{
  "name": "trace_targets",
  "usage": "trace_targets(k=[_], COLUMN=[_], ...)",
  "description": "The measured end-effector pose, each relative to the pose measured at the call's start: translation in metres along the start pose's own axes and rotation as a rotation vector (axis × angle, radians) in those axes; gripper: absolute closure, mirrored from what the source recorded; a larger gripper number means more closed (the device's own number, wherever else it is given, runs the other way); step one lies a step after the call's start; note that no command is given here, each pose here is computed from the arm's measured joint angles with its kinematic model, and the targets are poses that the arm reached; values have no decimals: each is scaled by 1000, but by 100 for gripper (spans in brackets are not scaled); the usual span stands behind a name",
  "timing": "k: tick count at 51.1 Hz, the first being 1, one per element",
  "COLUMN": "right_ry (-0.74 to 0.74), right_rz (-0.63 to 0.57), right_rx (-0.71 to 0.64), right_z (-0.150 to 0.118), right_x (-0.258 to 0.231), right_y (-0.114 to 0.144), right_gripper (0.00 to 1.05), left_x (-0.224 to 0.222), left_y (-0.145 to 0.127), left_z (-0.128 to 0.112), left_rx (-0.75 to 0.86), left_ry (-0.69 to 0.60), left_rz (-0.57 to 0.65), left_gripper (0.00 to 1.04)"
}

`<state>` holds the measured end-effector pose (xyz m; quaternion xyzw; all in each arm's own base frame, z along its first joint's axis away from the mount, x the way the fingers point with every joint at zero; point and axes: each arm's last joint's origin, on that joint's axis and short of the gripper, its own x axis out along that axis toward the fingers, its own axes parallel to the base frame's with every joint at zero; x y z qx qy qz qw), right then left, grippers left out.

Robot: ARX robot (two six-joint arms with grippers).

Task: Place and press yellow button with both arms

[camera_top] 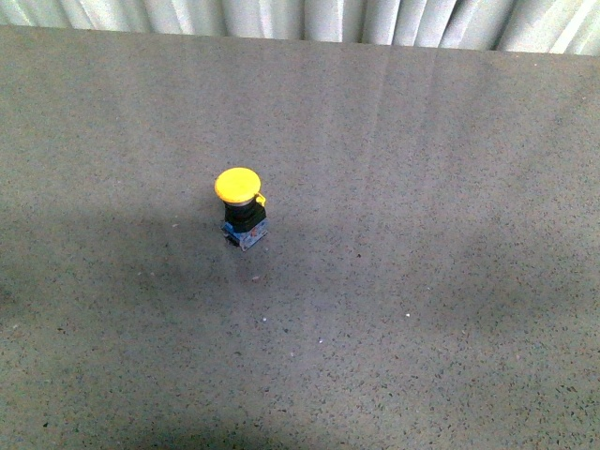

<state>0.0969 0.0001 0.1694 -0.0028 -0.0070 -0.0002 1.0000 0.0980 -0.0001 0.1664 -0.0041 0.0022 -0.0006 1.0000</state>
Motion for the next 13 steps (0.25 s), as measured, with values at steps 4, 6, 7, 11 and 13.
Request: trace_targets(k=[4,6,7,11,13], right_ry=[0,0,0,0,0], right_rz=[0,0,0,0,0], right_rx=[0,0,0,0,0], right_z=[0,0,0,0,0], right_x=[0,0,0,0,0], right_y=[0,0,0,0,0], right_gripper=[9,9,9,9,9], left_x=[0,0,0,0,0], left_y=[0,0,0,0,0], left_z=[0,0,0,0,0], left_rx=[0,0,0,0,0], left_ry=[0,0,0,0,0], left_rz=[0,0,0,0,0], left_gripper=[9,9,9,9,9])
